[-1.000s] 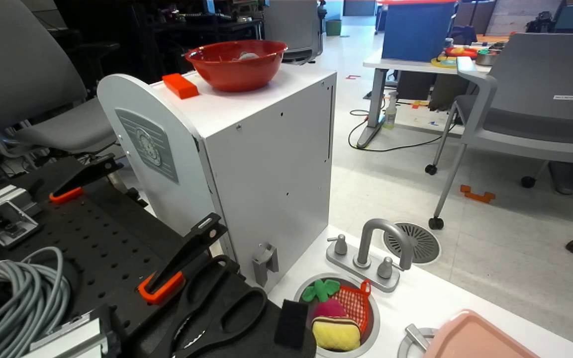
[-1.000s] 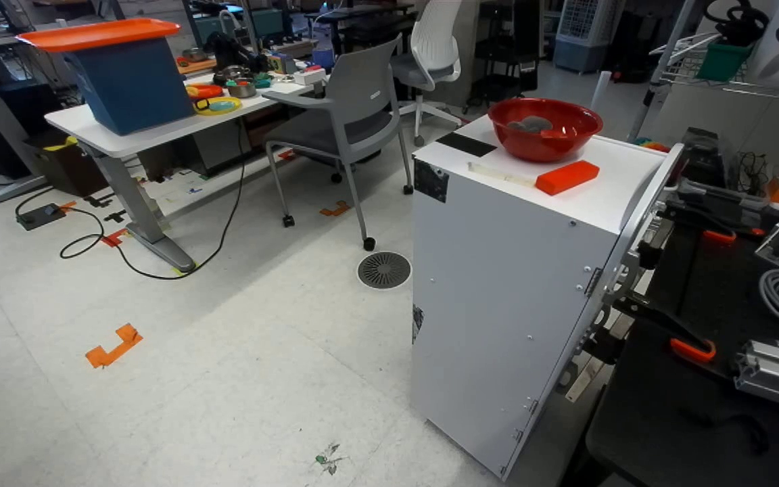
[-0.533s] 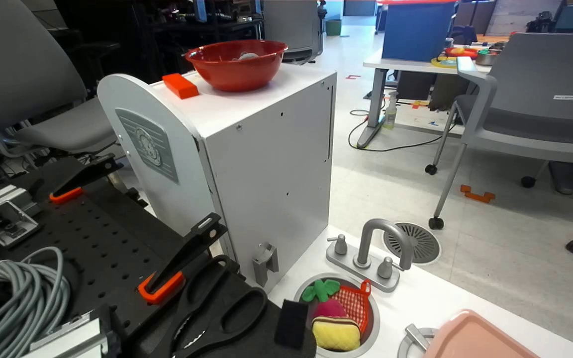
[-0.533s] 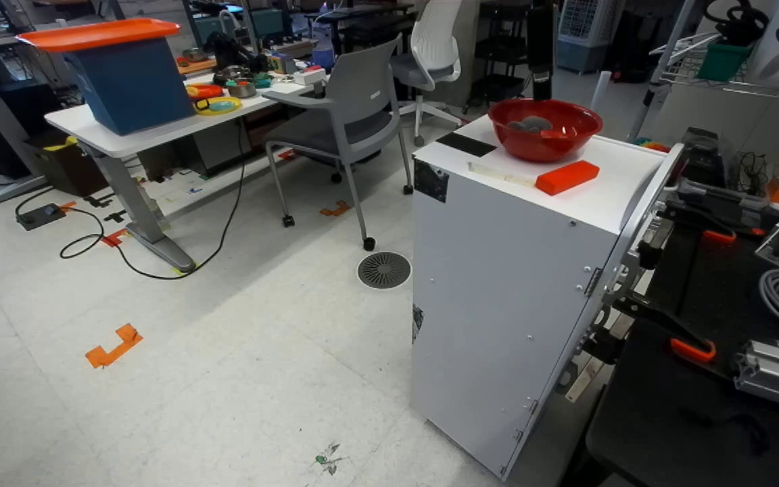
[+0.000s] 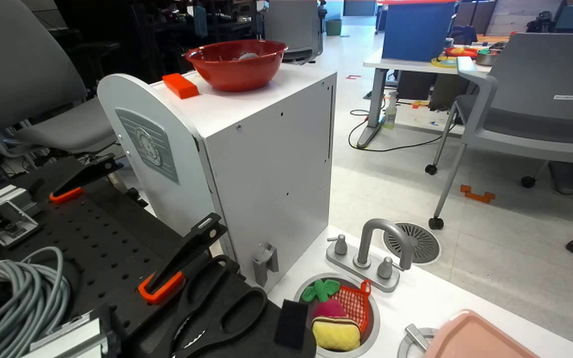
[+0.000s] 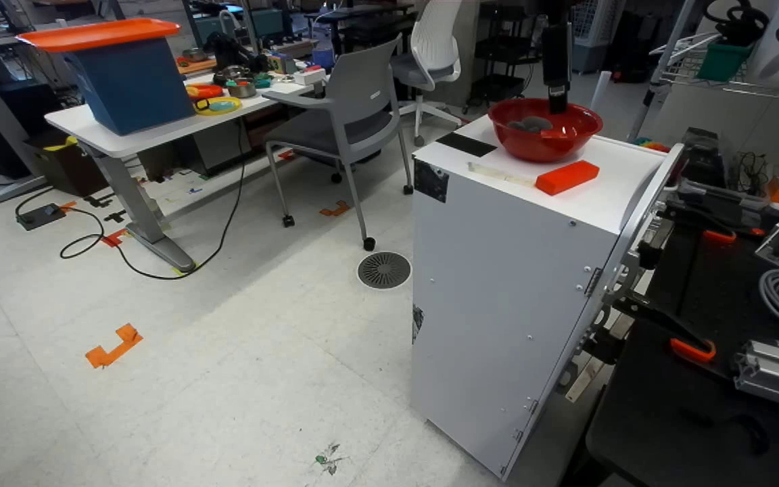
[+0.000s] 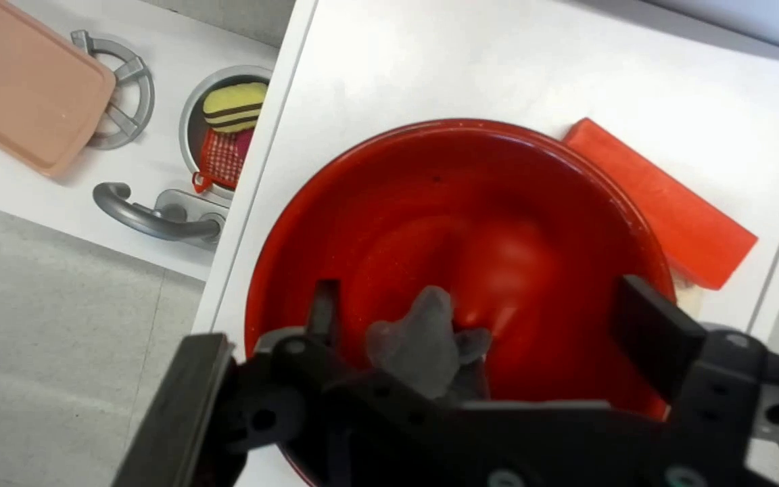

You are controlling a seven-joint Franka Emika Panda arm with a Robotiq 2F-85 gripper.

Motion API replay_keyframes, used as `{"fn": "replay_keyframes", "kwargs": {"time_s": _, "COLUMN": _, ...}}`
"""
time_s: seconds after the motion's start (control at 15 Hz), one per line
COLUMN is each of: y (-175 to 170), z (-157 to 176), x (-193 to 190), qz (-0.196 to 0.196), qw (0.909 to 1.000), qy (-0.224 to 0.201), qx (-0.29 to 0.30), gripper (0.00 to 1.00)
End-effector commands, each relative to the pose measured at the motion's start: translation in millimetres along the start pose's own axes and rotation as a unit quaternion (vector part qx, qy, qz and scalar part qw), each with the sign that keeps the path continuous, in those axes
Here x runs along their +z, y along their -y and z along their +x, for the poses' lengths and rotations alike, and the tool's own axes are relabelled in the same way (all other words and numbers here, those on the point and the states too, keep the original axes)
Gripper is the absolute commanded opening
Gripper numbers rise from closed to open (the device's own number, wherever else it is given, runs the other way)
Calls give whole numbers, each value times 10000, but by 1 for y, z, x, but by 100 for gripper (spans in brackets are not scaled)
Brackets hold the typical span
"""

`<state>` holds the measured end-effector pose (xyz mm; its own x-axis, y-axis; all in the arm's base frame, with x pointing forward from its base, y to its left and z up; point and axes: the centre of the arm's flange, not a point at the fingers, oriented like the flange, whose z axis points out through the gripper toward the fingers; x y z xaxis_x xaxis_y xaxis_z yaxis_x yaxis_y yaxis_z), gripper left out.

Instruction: Take the grey out of the red bowl

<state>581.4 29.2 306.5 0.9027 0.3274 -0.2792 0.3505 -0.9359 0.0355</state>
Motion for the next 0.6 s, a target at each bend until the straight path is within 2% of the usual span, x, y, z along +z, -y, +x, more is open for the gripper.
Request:
{"fn": "replay_keyframes", "kwargs": {"time_s": 0.0, "y": -17, "z": -5, "x": 7, "qz": 253, "qw": 9996, "qy": 98, "qx": 49, "gripper": 100}}
{"fn": "replay_keyframes", "kwargs": {"time_s": 0.53, "y": -41, "z": -3, "x": 30, "qz": 700, "qw": 9971, "qy": 211, "qx": 212, "gripper": 100}}
